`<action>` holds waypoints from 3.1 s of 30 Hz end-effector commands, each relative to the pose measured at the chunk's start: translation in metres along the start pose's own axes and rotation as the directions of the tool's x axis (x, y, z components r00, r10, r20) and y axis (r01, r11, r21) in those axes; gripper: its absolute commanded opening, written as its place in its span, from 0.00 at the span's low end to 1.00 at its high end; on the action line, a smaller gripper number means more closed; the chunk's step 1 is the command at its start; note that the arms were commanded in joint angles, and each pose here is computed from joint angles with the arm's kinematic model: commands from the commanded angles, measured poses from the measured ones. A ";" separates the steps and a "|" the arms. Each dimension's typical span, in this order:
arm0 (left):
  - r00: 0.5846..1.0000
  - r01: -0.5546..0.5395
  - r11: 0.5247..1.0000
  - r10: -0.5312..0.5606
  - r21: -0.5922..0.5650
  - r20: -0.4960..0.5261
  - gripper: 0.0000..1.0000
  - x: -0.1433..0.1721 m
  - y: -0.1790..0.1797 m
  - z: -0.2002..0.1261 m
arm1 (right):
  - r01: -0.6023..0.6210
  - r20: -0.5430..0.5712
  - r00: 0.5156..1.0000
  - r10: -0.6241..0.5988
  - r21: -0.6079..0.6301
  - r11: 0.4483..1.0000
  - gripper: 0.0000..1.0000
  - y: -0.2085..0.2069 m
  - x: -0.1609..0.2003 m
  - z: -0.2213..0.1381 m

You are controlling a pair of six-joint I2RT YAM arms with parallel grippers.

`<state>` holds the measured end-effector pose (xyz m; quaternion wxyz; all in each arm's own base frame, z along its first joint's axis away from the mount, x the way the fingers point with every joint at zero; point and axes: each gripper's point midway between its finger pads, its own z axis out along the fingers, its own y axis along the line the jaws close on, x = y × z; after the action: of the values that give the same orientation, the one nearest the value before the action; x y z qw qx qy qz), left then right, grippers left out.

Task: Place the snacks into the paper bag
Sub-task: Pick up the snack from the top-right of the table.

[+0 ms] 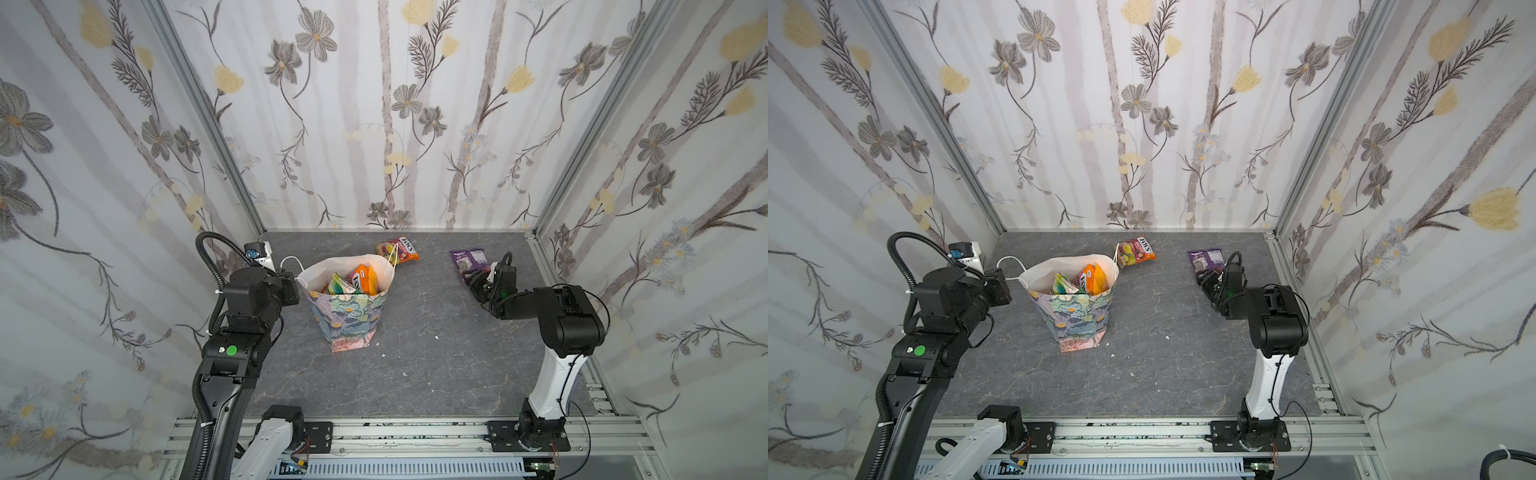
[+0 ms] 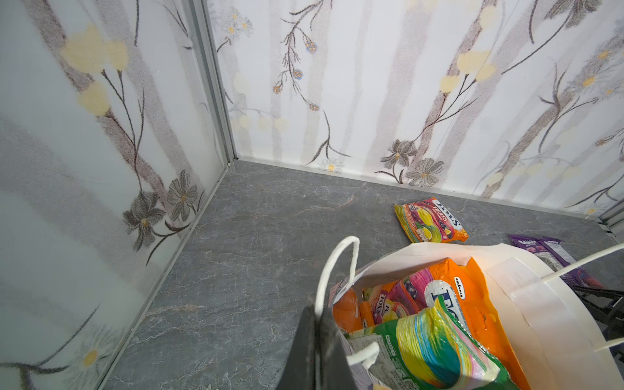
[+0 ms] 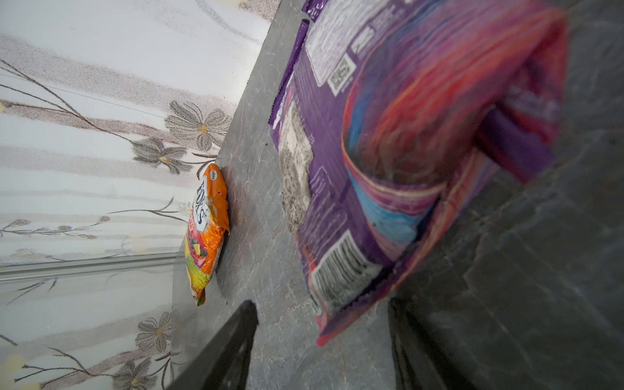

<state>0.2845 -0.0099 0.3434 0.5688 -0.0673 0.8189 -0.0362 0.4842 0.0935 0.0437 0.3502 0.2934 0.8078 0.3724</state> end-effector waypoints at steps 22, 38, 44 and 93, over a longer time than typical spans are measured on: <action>1.000 -0.006 1.000 0.006 -0.012 0.027 0.04 -0.007 0.002 -0.003 | -0.067 0.095 0.993 0.064 0.034 0.997 0.44 -0.015 -0.013 0.009; 1.000 -0.004 1.000 0.005 -0.023 0.023 0.04 -0.008 0.003 -0.001 | -0.075 0.094 0.993 0.070 0.045 0.996 0.09 -0.019 -0.012 0.011; 1.000 -0.004 1.000 0.005 -0.021 0.027 0.04 -0.010 0.003 -0.002 | -0.061 0.102 0.993 0.056 0.041 0.997 0.00 -0.014 -0.013 0.003; 1.000 0.017 0.999 -0.016 0.047 -0.023 0.00 -0.007 -0.011 0.010 | 0.795 0.006 0.607 -0.795 -0.022 0.607 0.00 0.268 0.029 -0.160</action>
<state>0.2964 -0.0158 0.3415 0.5565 -0.0613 0.8273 -0.0466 0.4054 0.1884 0.3054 0.4669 -0.0810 0.8647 0.1667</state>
